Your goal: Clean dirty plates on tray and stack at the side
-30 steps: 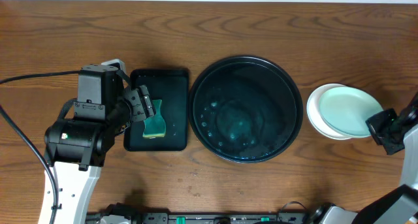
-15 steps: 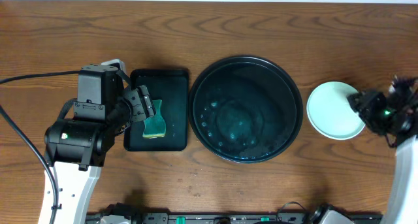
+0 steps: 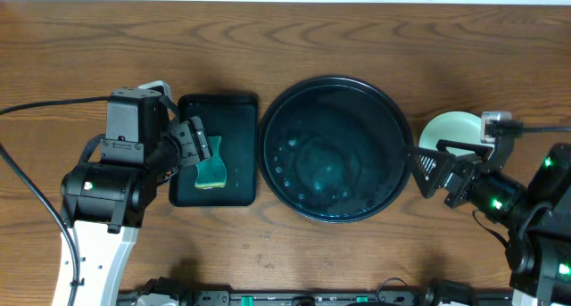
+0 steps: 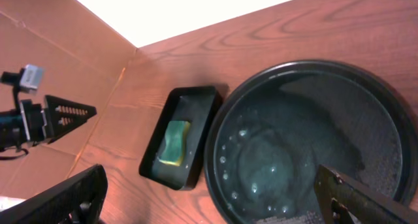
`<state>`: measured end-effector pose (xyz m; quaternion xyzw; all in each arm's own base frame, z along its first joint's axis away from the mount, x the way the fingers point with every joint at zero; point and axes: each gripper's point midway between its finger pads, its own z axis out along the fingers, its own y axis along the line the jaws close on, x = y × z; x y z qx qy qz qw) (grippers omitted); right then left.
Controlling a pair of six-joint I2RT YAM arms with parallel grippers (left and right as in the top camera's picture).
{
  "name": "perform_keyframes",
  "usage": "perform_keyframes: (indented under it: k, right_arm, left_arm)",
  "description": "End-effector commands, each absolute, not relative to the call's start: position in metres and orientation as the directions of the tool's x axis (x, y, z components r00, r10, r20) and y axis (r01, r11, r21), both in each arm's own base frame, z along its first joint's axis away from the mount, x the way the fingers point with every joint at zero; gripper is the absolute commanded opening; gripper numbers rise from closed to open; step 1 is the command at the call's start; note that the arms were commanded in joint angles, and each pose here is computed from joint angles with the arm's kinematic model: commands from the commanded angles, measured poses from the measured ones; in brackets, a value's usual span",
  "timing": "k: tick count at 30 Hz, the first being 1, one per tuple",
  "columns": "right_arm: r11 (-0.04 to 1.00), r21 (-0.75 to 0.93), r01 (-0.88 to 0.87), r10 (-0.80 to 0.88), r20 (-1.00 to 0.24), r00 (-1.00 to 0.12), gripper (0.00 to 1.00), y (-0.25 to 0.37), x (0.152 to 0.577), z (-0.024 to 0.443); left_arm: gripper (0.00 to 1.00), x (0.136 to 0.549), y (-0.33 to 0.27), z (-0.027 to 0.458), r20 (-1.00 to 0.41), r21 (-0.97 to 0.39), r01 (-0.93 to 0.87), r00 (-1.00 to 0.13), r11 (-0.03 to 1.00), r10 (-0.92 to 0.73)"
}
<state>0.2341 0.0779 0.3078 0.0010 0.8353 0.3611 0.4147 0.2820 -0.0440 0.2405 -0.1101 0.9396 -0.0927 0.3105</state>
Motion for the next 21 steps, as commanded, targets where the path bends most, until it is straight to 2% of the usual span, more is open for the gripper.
perform_keyframes:
  k: [1, 6, 12, 21]
  right_arm:
    - [0.749, 0.588, -0.306, 0.286, -0.703, -0.652, 0.99, 0.079, 0.228, 0.31]
    - [0.805, 0.418, -0.42, 0.118, -0.807, -0.578, 0.99, 0.077, 0.226, 0.306]
    - [0.79, 0.12, -0.602, -0.161, -0.906, -0.392, 0.99, 0.088, 0.216, 0.305]
    - [0.867, -0.089, -0.491, -0.263, -0.918, -0.298, 0.99, 0.07, 0.187, 0.274]
  left_arm:
    - [0.81, 0.284, -0.043, 0.25, -0.581, -0.246, -0.146, -0.769, 0.958, -0.267]
    - [0.81, 0.284, -0.043, 0.25, -0.581, -0.246, -0.146, -0.769, 0.958, -0.267]
    - [0.81, 0.284, -0.043, 0.25, -0.581, -0.247, -0.146, -0.769, 0.958, -0.267]
    - [0.81, 0.284, -0.043, 0.25, -0.581, -0.247, -0.146, -0.769, 0.958, -0.267]
